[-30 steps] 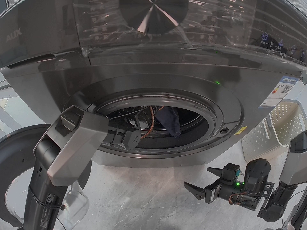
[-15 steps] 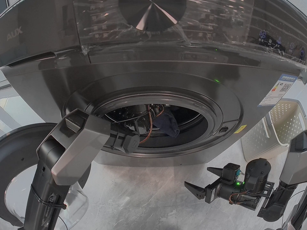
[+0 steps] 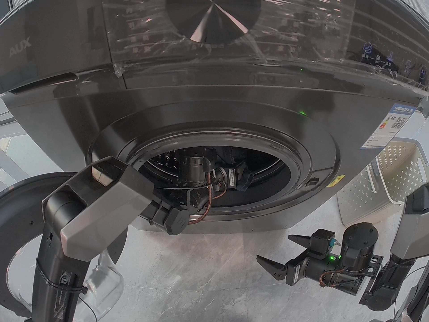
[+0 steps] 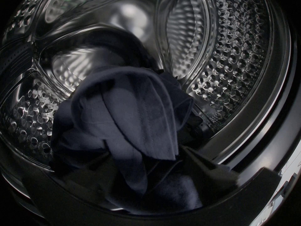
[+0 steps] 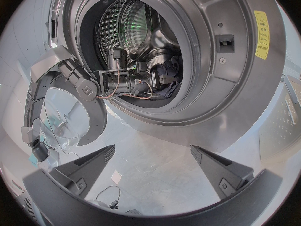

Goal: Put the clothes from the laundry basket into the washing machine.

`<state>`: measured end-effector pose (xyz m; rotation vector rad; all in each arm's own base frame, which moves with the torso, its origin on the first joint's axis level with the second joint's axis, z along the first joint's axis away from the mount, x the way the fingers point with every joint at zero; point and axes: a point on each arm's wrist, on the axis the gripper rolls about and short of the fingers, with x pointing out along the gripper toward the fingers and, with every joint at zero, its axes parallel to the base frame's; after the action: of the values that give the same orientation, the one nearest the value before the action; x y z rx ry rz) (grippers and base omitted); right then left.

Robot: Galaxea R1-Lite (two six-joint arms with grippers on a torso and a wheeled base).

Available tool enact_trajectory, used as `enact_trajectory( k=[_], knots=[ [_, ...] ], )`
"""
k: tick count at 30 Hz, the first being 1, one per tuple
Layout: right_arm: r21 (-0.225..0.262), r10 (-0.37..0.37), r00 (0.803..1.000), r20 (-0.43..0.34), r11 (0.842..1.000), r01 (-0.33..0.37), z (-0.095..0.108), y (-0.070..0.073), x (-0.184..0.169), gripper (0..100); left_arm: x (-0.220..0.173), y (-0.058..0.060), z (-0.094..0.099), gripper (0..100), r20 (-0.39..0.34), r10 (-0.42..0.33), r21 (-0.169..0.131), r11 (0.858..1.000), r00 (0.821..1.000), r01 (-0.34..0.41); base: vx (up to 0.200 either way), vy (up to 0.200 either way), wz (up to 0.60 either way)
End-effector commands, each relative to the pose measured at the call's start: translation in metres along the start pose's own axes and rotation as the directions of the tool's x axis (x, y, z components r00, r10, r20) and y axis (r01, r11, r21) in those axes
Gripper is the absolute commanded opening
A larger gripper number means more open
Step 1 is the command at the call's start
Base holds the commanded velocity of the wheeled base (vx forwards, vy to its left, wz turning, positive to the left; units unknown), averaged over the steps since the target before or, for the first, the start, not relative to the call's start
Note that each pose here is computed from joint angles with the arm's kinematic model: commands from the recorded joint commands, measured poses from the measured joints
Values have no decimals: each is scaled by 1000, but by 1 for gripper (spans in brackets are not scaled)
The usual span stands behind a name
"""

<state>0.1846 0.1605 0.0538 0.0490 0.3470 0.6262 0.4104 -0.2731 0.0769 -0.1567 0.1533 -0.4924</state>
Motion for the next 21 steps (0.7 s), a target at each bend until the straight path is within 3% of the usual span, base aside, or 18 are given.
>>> enact_trajectory(
  k=[1, 5, 8, 12, 16, 18, 21],
  knots=[
    [-1, 3, 1000, 0, 1000, -3, 0, 1, 0, 100, 2, -1, -4, 0, -17, -6, 4, 1000, 1000, 6, 0, 0, 0],
    [-1, 3, 1000, 5, 1000, -3, 1, 1, 1, 100, 11, 1, -1, 0, 17, 5, -2, 1000, 1000, -5, 0, 0, 0],
    [0, 4, 1000, 11, 1000, -4, 2, 1, 2, 100, 21, 2, 14, 0, 97, 28, -15, 1000, 995, -27, 0, 0, 0],
    [2, 4, 1000, 14, 1000, -4, 2, 1, 2, 100, 34, 8, 33, 0, 220, 108, -47, 994, 970, -100, 0, 0, 0],
    [0, 6, 1000, 17, 1000, -6, 3, 1, 3, 100, 40, 12, 41, 0, 280, 115, -58, 993, 953, -103, 0, 0, 0],
    [2, 6, 1000, 17, 1000, -6, 3, 1, 3, 100, 45, 16, 48, 0, 339, 133, -70, 991, 931, -116, 0, 0, 0],
    [2, 4, 1000, 17, 1000, -4, 3, 1, 3, 100, 47, 16, 53, 0, 371, 137, -78, 990, 919, -116, 0, 0, 0]
  ],
)
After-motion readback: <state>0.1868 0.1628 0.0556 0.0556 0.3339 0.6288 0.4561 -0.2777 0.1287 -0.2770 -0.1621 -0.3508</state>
